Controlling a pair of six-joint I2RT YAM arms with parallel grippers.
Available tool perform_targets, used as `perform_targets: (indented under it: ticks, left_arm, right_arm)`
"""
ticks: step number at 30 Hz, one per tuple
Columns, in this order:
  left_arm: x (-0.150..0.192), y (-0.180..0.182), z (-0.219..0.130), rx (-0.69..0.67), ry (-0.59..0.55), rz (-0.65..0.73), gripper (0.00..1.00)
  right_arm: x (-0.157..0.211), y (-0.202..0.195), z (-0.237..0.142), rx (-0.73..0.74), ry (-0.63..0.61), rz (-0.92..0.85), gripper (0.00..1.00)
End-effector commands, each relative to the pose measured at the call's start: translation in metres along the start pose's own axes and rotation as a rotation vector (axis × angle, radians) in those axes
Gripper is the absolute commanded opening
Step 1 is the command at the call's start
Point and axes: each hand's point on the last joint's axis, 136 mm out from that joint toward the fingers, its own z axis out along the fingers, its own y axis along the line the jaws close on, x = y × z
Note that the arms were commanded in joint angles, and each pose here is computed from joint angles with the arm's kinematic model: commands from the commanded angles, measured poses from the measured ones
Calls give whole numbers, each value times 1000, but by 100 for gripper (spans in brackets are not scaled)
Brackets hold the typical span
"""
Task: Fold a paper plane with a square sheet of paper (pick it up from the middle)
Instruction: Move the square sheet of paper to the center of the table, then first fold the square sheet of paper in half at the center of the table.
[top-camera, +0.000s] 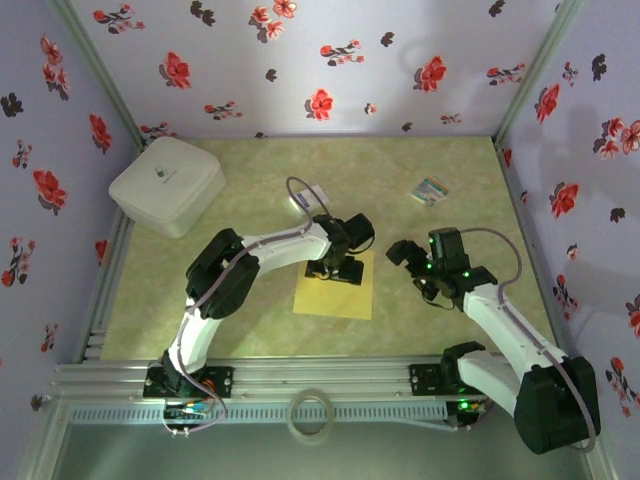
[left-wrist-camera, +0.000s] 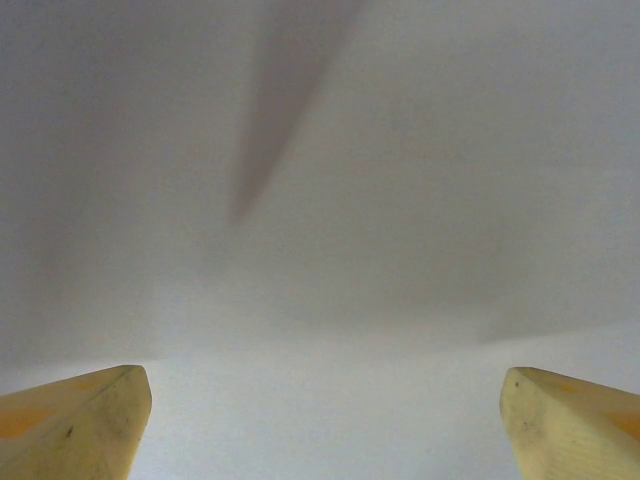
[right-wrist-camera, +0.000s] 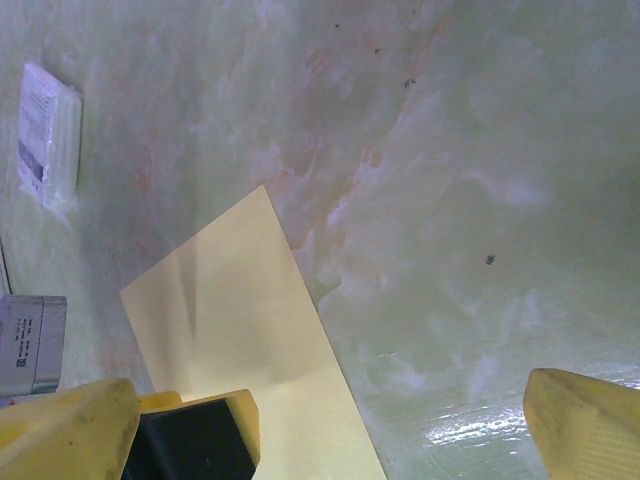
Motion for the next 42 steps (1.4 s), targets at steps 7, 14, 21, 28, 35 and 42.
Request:
perform_targets:
  ticks: [7,14,21,28,35,42]
  left_arm:
    - [4,3,10,-42,28,-15,91]
    - [8,6,18,-53,46,-16,91]
    - [16,13,30,-80,67,-19,91]
    - [23,23,42,-127,94,-14,90]
    - [24,23,44,-132,95,-11,89]
    - [26,25,50,-145,107,-7,88]
  right_arm:
    - [-1,4,-4,-6,-6,-21,99]
    - [0,3,-3,-3,-3,-19,99]
    - [0,1,-3,3,-5,-15,99]
    - [-1,1,-3,8,-10,-13,99]
    - [-2,1,-3,9,-12,-8,99]
    - [-2,0,-3,14,-13,-5,99]
